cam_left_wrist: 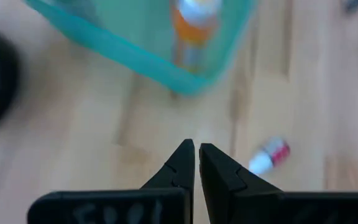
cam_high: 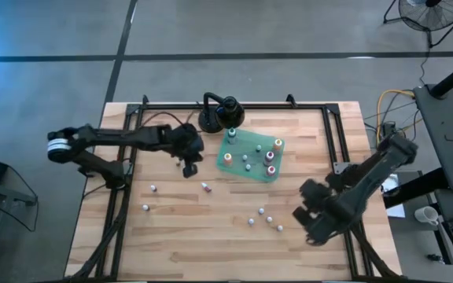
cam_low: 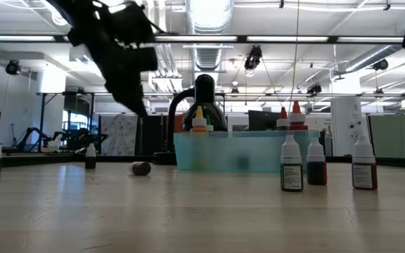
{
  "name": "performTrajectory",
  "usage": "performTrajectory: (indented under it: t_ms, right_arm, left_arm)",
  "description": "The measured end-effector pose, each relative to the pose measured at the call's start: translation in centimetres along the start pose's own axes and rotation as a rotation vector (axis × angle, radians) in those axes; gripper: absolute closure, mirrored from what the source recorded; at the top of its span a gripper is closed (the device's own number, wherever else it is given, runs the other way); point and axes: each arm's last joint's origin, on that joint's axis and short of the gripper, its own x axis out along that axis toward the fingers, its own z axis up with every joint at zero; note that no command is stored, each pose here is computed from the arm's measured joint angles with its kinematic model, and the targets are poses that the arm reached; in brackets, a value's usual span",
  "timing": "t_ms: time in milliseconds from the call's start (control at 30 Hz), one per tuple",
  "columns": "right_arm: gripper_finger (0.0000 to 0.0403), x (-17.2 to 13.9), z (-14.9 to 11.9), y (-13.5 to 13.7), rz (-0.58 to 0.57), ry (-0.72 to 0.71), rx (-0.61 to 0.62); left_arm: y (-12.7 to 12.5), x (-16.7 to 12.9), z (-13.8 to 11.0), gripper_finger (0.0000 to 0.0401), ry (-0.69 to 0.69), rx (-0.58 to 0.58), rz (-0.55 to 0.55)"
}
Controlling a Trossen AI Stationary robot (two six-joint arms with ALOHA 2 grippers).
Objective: Pick & Place food coloring
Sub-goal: Move the pink food coloring bottle to the middle left of the table
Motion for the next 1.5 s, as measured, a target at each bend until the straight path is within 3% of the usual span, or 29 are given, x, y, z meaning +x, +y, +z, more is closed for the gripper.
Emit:
performTrajectory:
  t_ms: [233, 367, 533, 700, 800, 967, 1067, 1200, 1500]
  right_arm:
    - [0.0327, 0.7, 0.1, -3.4, 0.163, -0.019, 0.140]
    - [0.0320, 1.4, 0.5, -3.5, 0.247, -0.023, 0.217]
    - [0.0314, 2.3, 0.9, -3.7, 0.212, -0.027, 0.238]
    - [0.0320, 3.4, 1.0, -4.0, 0.167, -0.028, 0.293]
    - [0.0325, 4.0, 1.0, -4.1, 0.147, -0.025, 0.317]
    - [0.0324, 4.3, 1.0, -4.1, 0.131, -0.029, 0.291]
    - [0.0319, 4.4, 1.0, -4.1, 0.125, -0.031, 0.266]
    - [0.0312, 4.7, 1.1, -4.2, 0.111, -0.067, 0.257]
    - [0.0301, 5.1, 1.2, -4.3, 0.095, -0.081, 0.251]
  left_arm:
    - [-0.5, 2.6, -1.2, 0.0401, 0.121, 0.195, -0.262]
    - [-0.3, 3.4, -1.0, 0.0401, 0.133, 0.291, -0.223]
    - [0.1, 3.3, 0.3, 0.0401, 0.130, 0.300, -0.085]
    - [0.0, 3.0, 1.5, 0.0401, 0.085, 0.341, -0.089]
    - [0.1, 3.2, 1.1, 0.0401, 0.139, 0.334, -0.100]
    - [0.1, 3.3, 0.3, 0.0401, 0.208, 0.340, -0.116]
    - [0.0, 3.1, 0.4, 0.0398, 0.199, 0.402, -0.120]
    - [0.0, 2.9, 0.7, 0.0365, 0.168, 0.482, -0.120]
    - [-1.2, 3.1, 0.6, 0.0240, 0.158, 0.577, -0.151]
